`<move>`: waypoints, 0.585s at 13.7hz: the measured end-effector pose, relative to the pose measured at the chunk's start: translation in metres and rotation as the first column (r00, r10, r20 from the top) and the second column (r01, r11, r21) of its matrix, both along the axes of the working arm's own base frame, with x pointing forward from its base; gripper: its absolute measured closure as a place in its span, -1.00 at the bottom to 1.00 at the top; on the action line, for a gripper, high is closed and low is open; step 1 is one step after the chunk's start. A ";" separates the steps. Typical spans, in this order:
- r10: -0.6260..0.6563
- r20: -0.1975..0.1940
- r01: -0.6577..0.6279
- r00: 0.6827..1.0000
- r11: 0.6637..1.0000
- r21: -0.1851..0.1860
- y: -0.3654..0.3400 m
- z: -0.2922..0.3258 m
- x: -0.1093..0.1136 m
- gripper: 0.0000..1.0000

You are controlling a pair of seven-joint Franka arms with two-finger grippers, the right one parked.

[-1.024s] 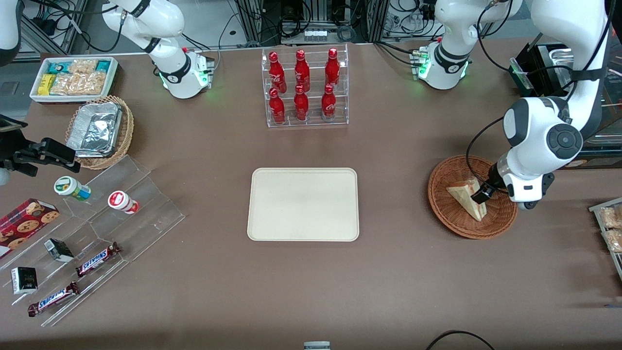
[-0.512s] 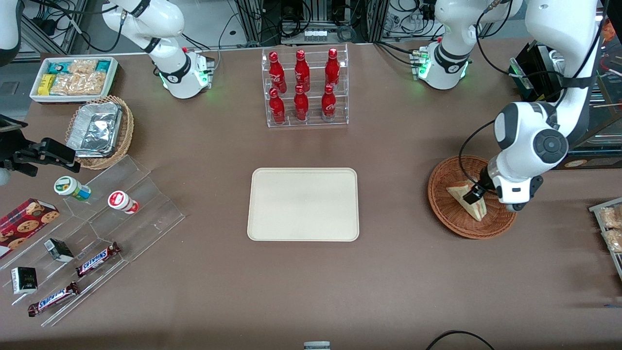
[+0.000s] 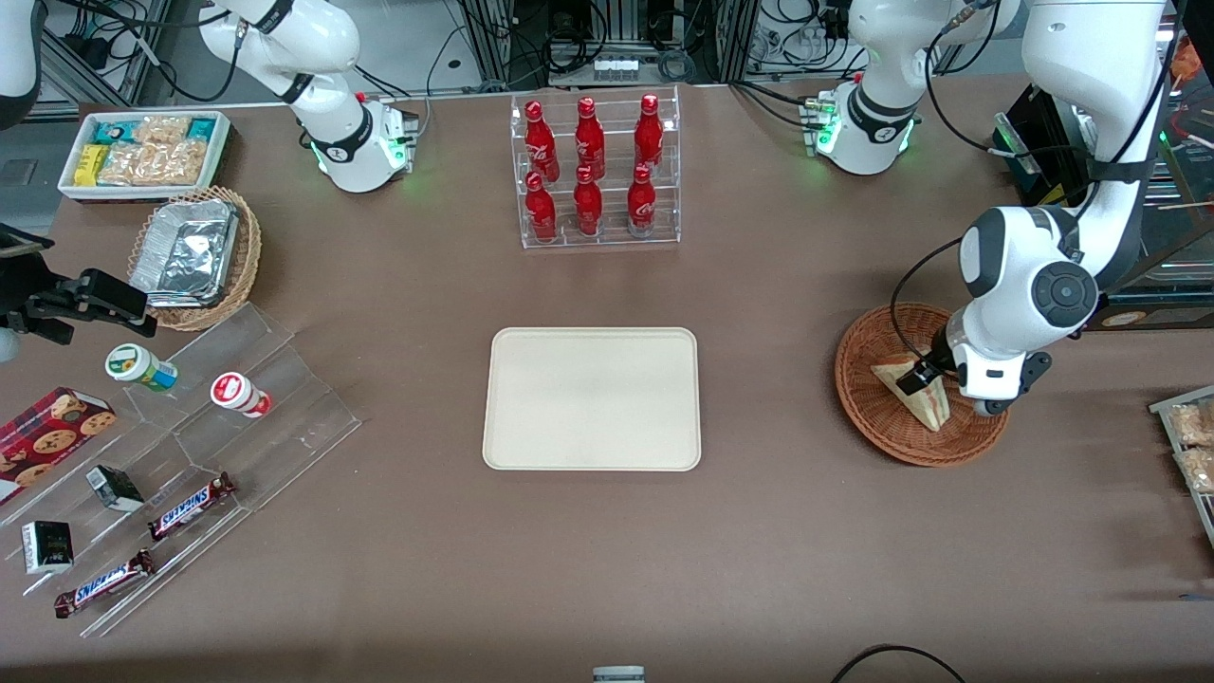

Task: Place sandwich from basket to tray
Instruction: 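Close the left gripper on the wrapped sandwich's crust edge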

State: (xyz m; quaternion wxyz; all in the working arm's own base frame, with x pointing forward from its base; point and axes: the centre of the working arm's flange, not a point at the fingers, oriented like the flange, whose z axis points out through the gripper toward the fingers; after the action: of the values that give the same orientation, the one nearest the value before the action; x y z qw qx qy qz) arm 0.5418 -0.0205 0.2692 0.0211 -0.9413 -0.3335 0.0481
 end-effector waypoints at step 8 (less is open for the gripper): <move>-0.008 0.006 0.008 1.000 1.000 -0.005 -0.003 -0.014 0.001 -0.14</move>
State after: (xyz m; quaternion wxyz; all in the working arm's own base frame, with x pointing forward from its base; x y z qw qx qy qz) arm 0.5424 -0.0232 0.2555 0.0179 -0.9428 -0.3298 0.0459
